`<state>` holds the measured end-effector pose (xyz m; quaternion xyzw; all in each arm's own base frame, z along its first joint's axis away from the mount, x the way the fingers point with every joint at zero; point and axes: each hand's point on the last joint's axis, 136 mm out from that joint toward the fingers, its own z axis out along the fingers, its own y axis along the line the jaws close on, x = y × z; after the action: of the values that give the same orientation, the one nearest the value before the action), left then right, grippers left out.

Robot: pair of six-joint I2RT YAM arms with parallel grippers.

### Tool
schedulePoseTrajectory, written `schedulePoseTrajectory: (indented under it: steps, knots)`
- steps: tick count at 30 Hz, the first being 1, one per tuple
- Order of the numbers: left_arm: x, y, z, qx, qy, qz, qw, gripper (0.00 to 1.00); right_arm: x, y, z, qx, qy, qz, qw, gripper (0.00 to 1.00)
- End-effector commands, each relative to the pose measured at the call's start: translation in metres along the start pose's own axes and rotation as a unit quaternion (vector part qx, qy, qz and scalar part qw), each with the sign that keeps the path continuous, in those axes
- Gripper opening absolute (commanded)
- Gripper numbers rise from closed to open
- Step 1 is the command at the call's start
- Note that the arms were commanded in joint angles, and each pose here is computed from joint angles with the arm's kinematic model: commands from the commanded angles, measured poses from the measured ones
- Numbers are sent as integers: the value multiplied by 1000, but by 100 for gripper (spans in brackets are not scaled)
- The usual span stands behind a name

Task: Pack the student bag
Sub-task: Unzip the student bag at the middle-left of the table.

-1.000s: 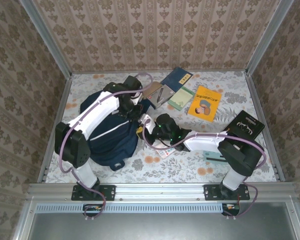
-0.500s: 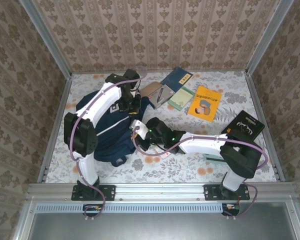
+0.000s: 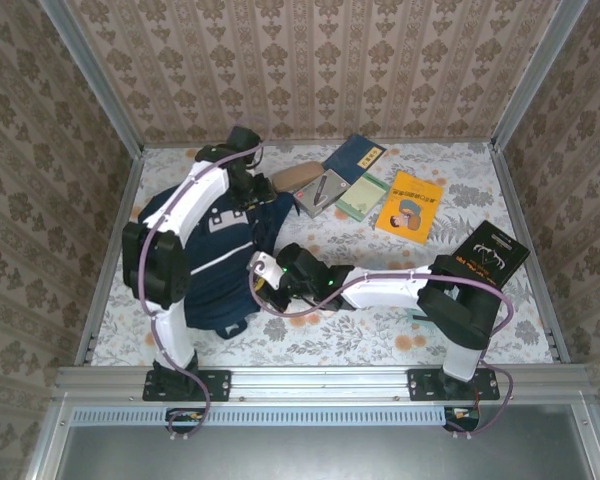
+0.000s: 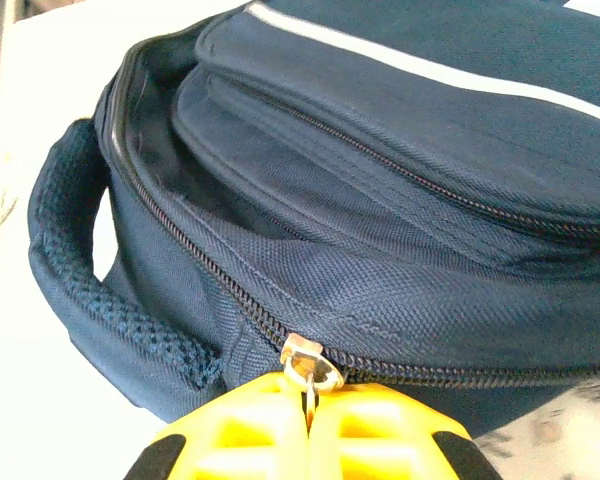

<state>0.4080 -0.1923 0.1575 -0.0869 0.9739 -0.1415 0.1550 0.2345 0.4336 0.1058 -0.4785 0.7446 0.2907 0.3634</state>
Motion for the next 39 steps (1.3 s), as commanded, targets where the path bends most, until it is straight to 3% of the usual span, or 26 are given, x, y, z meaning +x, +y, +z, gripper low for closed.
schedulePoseTrajectory:
  steps: [1, 8, 11, 15, 19, 26, 39]
  knots:
    - [6, 22, -42, -2, -51, 22, 998, 63, -6, -2, 0, -22, -4, 16, 1000, 0]
    - [97, 114, -71, -66, -24, -14, 997, 61, -2, -36, -10, -1, 0, 33, 999, 0]
    - [138, 150, -77, -108, -12, -47, 993, 55, 0, -46, -11, 3, 6, 31, 999, 0]
    - [177, 169, -71, -99, -9, -97, 990, 52, 6, -61, -11, 18, 15, 28, 999, 0]
    - [199, 159, -39, -40, 15, -146, 988, 50, 8, -81, -16, 30, 14, 41, 999, 0]
    - [194, 113, 4, 35, 17, -154, 987, 52, 3, -80, -20, 20, 9, 48, 999, 0]
    - [164, 56, 22, 94, -24, -138, 986, 48, 12, 1, -14, -47, 34, 65, 996, 0]
